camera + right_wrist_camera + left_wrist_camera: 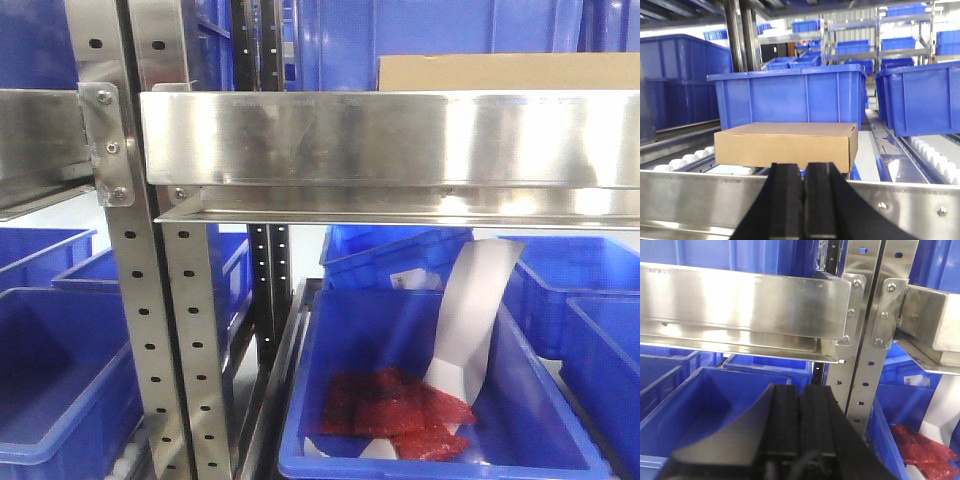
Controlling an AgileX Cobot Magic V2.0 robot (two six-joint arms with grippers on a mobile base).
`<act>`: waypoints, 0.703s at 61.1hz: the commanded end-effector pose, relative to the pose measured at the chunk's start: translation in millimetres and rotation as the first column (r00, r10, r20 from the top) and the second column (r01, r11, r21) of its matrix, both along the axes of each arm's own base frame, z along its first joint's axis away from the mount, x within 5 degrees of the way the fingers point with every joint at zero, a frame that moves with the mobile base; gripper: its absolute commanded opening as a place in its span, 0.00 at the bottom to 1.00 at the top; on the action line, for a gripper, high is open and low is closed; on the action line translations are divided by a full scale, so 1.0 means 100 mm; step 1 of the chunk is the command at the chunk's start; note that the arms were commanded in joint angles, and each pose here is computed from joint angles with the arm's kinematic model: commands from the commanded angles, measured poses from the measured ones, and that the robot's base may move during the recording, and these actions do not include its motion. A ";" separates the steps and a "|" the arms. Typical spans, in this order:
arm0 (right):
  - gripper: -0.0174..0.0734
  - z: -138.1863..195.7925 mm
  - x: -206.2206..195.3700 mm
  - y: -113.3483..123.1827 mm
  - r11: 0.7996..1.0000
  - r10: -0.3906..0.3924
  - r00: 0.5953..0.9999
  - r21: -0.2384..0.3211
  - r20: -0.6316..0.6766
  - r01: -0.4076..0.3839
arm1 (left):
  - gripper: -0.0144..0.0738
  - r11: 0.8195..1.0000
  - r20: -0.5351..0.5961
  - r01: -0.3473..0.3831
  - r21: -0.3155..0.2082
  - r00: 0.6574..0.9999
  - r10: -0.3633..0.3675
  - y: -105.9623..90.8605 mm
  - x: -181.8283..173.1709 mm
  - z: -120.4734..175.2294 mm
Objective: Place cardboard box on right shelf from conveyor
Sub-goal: 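Open the right gripper and withdraw it from the placed box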
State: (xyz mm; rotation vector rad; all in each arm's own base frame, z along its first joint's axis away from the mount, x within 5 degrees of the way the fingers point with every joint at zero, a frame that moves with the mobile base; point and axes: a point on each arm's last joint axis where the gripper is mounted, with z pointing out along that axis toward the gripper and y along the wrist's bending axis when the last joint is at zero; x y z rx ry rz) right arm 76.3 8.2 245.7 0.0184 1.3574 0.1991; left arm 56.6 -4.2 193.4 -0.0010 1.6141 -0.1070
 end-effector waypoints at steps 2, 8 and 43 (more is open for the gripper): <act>0.25 0.13 -0.04 0.00 1.000 0.002 0.993 0.010 0.117 -0.004 | 0.03 1.000 0.091 -0.003 -0.016 0.996 0.004 0.00 -0.01 0.09; 0.25 0.10 -0.03 0.00 1.000 0.002 0.995 0.008 0.097 -0.003 | 0.03 1.000 0.091 -0.003 -0.016 0.996 0.004 0.00 -0.01 0.09; 0.25 -0.21 -0.24 -0.03 0.998 -0.026 1.000 -0.052 -0.004 0.026 | 0.03 1.000 0.091 -0.003 -0.016 0.996 0.004 0.00 -0.01 0.09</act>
